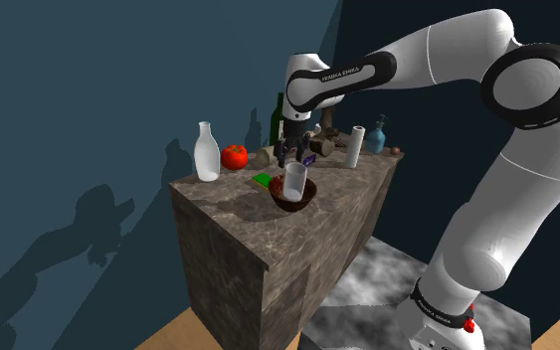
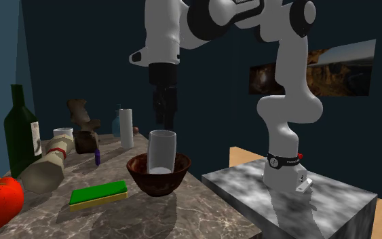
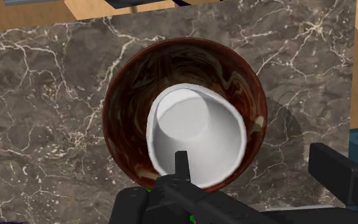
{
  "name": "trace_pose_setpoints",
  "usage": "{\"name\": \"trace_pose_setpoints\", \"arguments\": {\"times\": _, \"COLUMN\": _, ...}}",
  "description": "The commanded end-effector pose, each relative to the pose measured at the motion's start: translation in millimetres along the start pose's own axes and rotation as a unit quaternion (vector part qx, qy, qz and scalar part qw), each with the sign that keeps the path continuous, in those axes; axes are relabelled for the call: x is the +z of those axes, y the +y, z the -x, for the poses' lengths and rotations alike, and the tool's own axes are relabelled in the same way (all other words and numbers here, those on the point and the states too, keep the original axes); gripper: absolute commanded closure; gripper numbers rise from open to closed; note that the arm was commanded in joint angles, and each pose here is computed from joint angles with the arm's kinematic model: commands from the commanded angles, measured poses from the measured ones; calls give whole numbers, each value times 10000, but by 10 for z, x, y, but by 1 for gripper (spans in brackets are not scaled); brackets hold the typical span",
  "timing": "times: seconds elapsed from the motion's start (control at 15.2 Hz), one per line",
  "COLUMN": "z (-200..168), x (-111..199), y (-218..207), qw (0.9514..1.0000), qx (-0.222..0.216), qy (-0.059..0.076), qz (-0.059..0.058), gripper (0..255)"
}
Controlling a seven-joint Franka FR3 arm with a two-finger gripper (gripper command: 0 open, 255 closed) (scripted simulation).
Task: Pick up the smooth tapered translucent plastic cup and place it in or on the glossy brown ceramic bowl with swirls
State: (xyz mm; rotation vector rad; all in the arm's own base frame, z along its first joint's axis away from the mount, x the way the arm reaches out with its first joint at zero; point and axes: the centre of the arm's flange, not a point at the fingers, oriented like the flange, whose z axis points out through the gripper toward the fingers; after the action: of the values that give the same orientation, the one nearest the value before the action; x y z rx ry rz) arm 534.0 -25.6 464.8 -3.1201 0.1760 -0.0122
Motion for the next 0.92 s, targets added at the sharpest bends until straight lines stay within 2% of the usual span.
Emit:
{"name": "trace_pose_setpoints", "arguments": {"times": 0.0, "z": 0, "x": 0, "y": 0, "qw": 10000, "qx": 0, "qy": 0, "qz": 0, "gripper": 0}}
{"name": "trace_pose_setpoints", "arguments": {"times": 0.07, "z": 0, "x": 0, "y": 0, "qw": 10000, "qx": 0, "qy": 0, "qz": 0, "gripper": 0}}
{"name": "trace_pose_setpoints", "arguments": {"times": 0.33, "z": 0, "x": -500, "y": -1, "qw": 10000, "qx": 0, "qy": 0, "qz": 0, "gripper": 0}}
{"name": "trace_pose_setpoints", "arguments": {"times": 0.86, "z": 0, "x": -499, "y": 0, "qw": 10000, "qx": 0, "qy": 1, "qz": 0, "gripper": 0}}
